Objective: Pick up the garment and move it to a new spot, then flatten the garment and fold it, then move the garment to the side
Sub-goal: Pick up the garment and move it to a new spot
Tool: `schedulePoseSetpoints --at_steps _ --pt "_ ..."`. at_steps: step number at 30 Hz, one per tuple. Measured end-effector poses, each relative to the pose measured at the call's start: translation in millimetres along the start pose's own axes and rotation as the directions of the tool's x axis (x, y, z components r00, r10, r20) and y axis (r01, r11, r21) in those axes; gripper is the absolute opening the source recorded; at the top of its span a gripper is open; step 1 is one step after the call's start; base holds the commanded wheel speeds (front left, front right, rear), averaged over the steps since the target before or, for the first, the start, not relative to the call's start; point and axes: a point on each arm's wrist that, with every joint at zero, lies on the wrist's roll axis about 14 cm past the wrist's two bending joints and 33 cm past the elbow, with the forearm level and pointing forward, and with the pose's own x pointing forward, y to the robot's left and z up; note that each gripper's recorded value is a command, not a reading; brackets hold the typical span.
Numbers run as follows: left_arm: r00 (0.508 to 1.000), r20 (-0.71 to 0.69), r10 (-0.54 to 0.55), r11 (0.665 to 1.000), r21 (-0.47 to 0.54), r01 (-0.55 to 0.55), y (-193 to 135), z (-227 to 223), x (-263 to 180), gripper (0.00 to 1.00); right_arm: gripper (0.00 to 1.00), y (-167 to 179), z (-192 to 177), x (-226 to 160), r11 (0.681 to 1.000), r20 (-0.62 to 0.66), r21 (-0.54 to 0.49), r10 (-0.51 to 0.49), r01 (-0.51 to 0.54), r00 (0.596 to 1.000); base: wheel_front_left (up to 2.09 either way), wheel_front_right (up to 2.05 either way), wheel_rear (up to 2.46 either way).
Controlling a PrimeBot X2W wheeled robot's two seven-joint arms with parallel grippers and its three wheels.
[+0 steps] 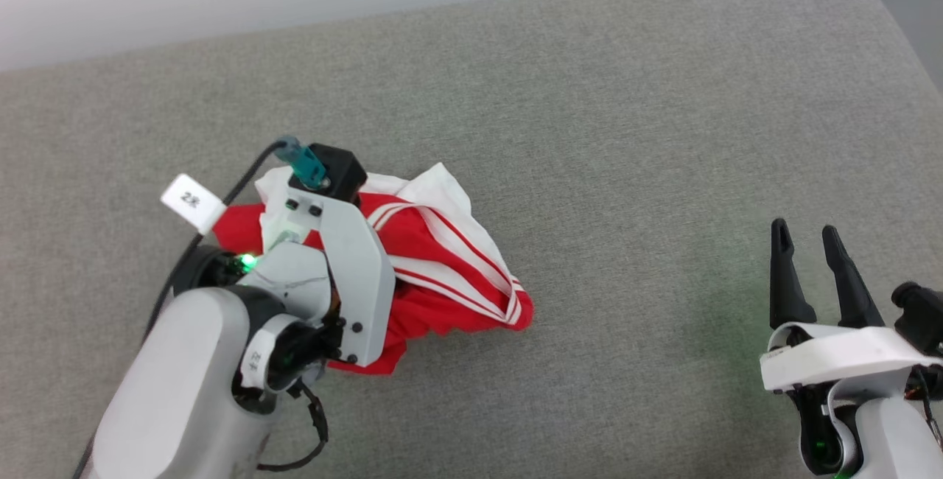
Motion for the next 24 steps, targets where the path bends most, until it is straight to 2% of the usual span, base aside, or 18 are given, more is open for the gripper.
schedulePoseSetpoints --at_steps 3,6,7,8,18,24 --pt "1.0 -0.02 -0.009 1.0 -0.011 0.009 -0.2 -7.2 3.8 0.0 1.0 6.3 0.6 5.2 1.0 0.003 0.005 0.018 -0.018 1.0 0.0 0.0 0.0" --pt "1.0 -0.018 0.0 1.0 -0.009 0.0 3.3 -6.8 2.1 0.64 1.0 9.0 -1.3 6.5 1.0 -0.003 0.003 0.029 -0.029 1.0 0.0 0.0 0.0" --pt "1.0 -0.006 0.005 1.0 -0.008 -0.005 4.5 -3.6 0.0 0.93 1.0 10.3 -1.2 7.0 0.999 -0.003 0.003 0.034 -0.034 0.999 0.0 0.0 0.0" --pt "1.0 0.008 0.009 1.0 -0.003 -0.009 5.5 0.3 -2.6 1.0 1.0 12.1 -1.3 7.4 0.999 -0.004 0.003 0.04 -0.04 0.999 0.0 0.0 0.0" --pt "0.985 0.164 0.046 0.999 -0.015 -0.044 13.6 25.8 -37.3 1.0 1.0 32.1 4.3 12.0 0.994 0.011 0.003 0.106 -0.106 0.994 0.0 0.0 0.0" --pt "0.939 0.335 0.082 0.997 -0.032 -0.075 22.1 36.8 -65.2 1.0 1.0 47.7 10.5 10.3 0.987 0.025 -0.006 0.159 -0.159 0.987 0.0 0.0 0.0"
